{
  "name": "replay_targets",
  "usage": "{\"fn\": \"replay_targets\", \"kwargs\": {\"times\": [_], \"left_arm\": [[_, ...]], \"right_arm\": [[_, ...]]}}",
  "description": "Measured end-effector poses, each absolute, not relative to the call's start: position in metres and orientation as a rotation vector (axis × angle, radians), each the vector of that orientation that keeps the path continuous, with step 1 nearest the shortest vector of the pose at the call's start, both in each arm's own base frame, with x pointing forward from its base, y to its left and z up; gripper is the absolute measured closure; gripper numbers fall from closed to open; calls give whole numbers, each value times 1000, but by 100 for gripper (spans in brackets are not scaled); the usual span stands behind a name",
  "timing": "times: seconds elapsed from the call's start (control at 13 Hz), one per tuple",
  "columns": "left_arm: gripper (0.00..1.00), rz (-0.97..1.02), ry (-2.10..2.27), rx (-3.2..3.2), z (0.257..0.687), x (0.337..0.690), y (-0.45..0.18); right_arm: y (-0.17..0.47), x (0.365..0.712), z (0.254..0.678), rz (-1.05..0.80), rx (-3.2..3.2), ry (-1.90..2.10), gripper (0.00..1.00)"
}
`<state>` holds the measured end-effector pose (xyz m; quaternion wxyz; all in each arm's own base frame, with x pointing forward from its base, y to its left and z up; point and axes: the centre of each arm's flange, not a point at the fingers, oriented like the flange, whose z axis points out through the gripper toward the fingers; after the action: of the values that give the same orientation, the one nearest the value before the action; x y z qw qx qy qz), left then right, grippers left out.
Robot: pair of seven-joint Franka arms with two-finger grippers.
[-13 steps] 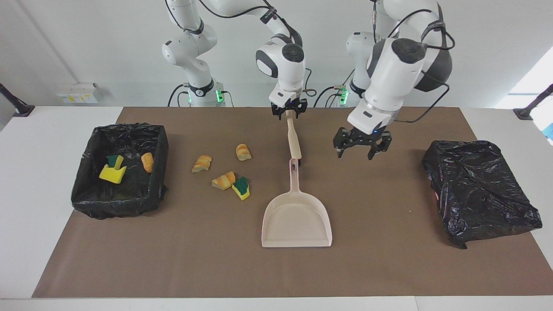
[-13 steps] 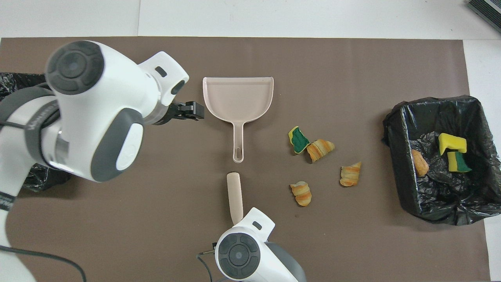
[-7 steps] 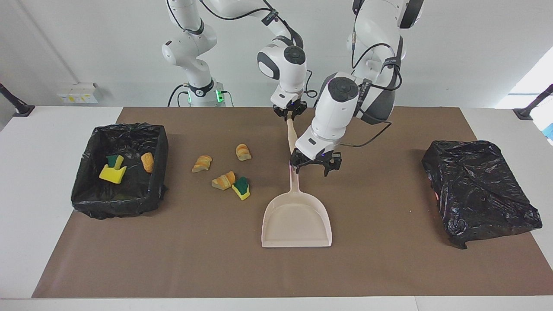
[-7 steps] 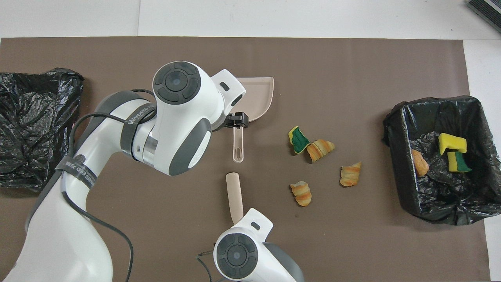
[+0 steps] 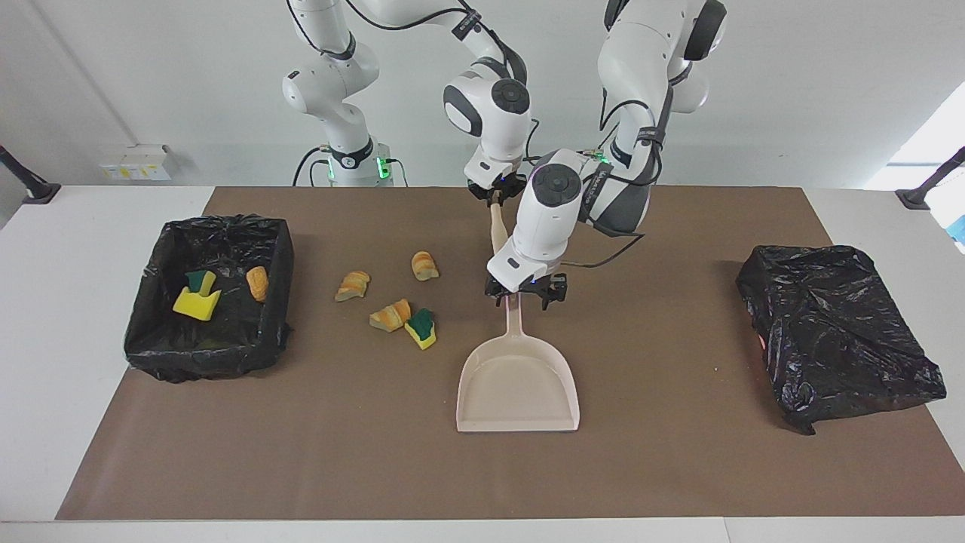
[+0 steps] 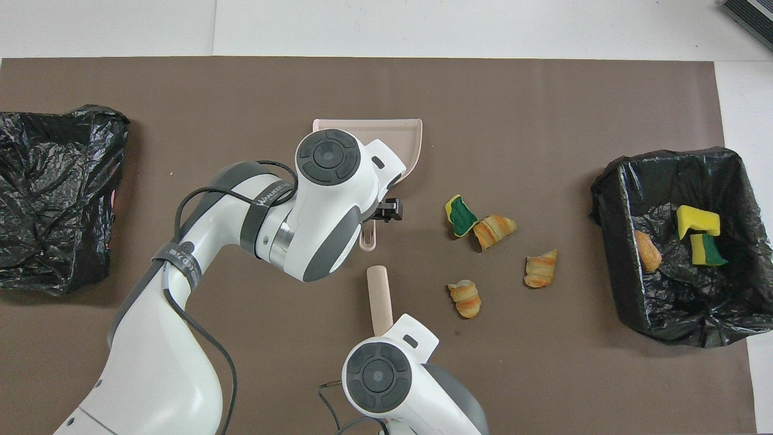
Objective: Sweep and dump trash in bin
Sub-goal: 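Grasp the brush with the right gripper while the left gripper holds the dustpan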
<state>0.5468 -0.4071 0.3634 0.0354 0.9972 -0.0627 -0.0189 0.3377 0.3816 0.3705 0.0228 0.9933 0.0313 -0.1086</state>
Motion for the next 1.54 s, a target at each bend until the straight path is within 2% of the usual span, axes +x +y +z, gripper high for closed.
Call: {"fn": "replay_targets", "kwargs": {"times": [0.38,0.61,0.69,0.77,0.92,1.0,1.08,1.23,1.38,1.54], "left_arm": [[0,-96,-220,3077,349,535,-416],[1,-99,-214,3081,349,536,-413],[9,-103,-210,3085,350,537,-412],[9,-107,-206,3089,352,537,-410],[29,-99,-199,3090,358,539,-406],[29,-94,-197,3089,360,539,-405],[40,-90,-195,3088,362,540,-405],[68,-85,-195,3088,364,540,-404],[68,-85,-195,3088,364,540,-404],[68,-76,-220,3086,368,542,-401]], "right_arm": [[277,391,421,-449,3024,-75,74],[221,420,423,-376,2937,-95,74],[209,425,423,-349,2903,-71,74],[198,430,422,-338,2879,-46,74],[167,441,418,-350,2862,-43,74],[147,448,415,-369,2862,-53,74],[118,455,410,-395,2874,-51,74],[64,462,394,-410,2913,-35,74],[39,453,373,-386,2940,-10,74],[43,437,359,-370,2943,17,74]]}}
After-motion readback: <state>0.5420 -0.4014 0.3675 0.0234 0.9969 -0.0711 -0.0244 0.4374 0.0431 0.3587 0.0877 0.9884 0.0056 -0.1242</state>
